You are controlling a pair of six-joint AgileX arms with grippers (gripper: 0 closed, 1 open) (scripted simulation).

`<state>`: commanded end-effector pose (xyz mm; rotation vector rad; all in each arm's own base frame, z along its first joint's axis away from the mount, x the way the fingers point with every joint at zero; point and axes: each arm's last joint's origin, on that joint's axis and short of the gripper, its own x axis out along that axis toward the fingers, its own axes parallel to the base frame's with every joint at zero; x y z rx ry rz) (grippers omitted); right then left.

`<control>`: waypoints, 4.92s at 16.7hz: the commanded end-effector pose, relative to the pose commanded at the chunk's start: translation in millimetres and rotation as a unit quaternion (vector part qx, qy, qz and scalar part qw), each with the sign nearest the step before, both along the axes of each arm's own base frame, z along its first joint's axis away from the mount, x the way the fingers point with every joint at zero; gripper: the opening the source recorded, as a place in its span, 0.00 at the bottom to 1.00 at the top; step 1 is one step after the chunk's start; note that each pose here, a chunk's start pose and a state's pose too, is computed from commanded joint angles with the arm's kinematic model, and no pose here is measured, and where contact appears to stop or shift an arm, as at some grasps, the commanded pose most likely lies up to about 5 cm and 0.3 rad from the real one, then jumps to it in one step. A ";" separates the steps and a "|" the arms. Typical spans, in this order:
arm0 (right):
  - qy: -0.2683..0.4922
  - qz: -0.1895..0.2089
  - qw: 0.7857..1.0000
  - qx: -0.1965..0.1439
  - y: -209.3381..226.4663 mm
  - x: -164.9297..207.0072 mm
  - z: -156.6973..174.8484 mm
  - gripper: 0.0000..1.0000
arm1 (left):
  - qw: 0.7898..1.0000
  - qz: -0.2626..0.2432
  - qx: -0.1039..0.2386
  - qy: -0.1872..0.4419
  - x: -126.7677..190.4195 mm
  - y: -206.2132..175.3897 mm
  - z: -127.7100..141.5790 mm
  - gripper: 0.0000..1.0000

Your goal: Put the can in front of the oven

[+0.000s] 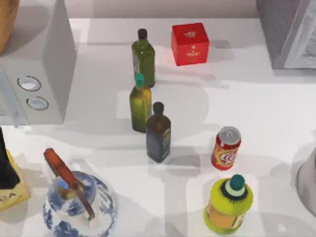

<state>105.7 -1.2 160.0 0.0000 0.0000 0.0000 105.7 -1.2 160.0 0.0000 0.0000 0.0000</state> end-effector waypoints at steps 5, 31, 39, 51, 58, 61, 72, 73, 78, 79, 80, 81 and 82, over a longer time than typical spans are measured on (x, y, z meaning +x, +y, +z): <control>0.000 0.000 1.000 0.000 0.0 0.0 0.0 1.00 | 1.000 -0.018 -0.001 0.018 0.1 -3.5 12.3 1.00; 0.000 0.000 1.000 0.000 0.0 0.0 0.0 1.00 | 0.692 -0.289 0.250 0.613 197.7 -370.1 67.3 1.00; 0.000 0.000 1.000 0.000 0.0 0.0 0.0 1.00 | 0.683 -0.289 0.261 0.617 194.0 -381.4 58.4 1.00; 0.000 0.000 1.000 0.000 0.0 0.0 0.0 1.00 | 0.683 -0.290 0.263 0.617 196.5 -387.1 -0.9 1.00; 0.000 0.000 1.000 0.000 0.0 0.0 0.0 1.00 | 0.683 -0.290 0.263 0.617 196.5 -387.1 -0.9 0.55; 0.000 0.000 1.000 0.000 0.0 0.0 0.0 1.00 | 0.683 -0.290 0.263 0.617 196.5 -387.1 -0.9 0.32; 0.000 0.000 1.000 0.000 0.0 0.0 0.0 1.00 | 0.683 -0.290 0.263 0.617 196.5 -387.1 -0.9 0.00; 0.000 0.000 1.000 0.000 0.0 0.0 0.0 1.00 | 0.683 -0.290 0.263 0.617 196.5 -387.1 -0.9 0.00; 0.000 0.000 1.000 0.000 0.0 0.0 0.0 1.00 | 0.682 -0.291 0.264 0.617 196.6 -388.5 14.9 0.00; 0.000 0.000 1.000 0.000 0.0 0.0 0.0 1.00 | 0.683 -0.291 0.263 0.616 197.3 -388.3 23.9 0.00; 0.000 0.000 1.000 0.000 0.0 0.0 0.0 1.00 | 0.683 -0.291 0.263 0.617 196.9 -388.0 31.0 0.00; 0.000 0.000 1.000 0.000 0.0 0.0 0.0 1.00 | 0.682 -0.291 0.263 0.617 196.7 -387.6 35.7 0.00; 0.000 0.000 1.000 0.000 0.0 0.0 0.0 1.00 | 0.683 -0.291 0.263 0.616 196.7 -387.0 39.0 0.00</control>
